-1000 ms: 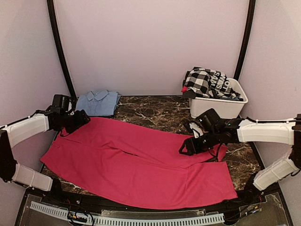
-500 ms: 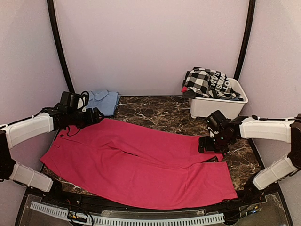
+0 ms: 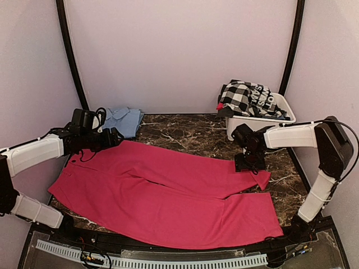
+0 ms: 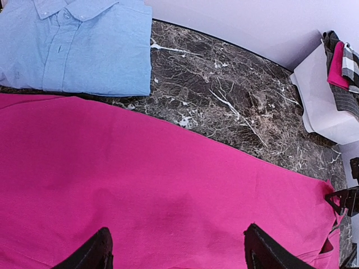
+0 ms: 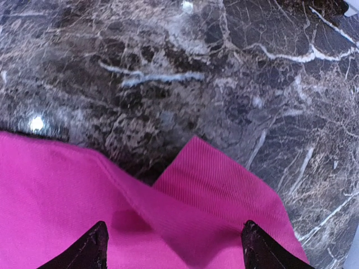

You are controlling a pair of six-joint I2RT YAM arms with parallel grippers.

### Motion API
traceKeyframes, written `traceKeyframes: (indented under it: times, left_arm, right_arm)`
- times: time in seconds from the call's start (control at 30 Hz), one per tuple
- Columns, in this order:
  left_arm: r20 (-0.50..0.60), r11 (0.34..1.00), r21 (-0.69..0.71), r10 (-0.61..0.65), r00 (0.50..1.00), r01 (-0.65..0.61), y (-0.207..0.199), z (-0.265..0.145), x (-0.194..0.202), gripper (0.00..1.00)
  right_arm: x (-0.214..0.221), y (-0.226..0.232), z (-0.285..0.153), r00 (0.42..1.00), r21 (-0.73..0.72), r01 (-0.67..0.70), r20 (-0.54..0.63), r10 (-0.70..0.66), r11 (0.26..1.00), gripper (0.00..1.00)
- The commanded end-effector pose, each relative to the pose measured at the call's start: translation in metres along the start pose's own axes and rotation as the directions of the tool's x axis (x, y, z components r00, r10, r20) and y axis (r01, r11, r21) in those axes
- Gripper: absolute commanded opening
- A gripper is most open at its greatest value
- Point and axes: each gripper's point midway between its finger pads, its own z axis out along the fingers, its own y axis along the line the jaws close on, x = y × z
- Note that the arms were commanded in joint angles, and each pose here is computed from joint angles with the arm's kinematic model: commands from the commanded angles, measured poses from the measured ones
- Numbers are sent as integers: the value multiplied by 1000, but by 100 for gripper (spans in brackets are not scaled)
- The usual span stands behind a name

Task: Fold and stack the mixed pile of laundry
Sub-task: Smooth out the flattened T-shirt at the center of the board.

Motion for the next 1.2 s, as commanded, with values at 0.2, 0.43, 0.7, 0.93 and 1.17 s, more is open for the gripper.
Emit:
traceKeyframes:
  times: [0.2, 0.43, 0.7, 0.93, 1.17]
  left_arm:
    - [79, 999, -17, 50, 996, -49, -5, -19, -19, 80]
    - [74, 999, -14, 47, 996, -46, -5, -15, -19, 80]
    - [86, 999, -15, 52, 995, -51, -5, -18, -22, 79]
    - [77, 1000, -5, 22, 997, -22, -6, -10, -21, 80]
    - [73, 997, -52, -59, 996, 63, 9, -9, -21, 81]
  right_arm:
    - [-20, -42, 11, 994, 192, 104, -53, -96, 976, 60]
    - [0, 14, -2, 989, -218, 99, -86, -120, 971, 1]
    - [-33, 103, -105, 974, -548, 225, 100, -204, 806, 0]
    - [-45, 223, -155, 967, -791, 203, 71, -244, 577, 0]
    - [-9, 359, -227, 903, -944, 253, 151, -402, 213, 28]
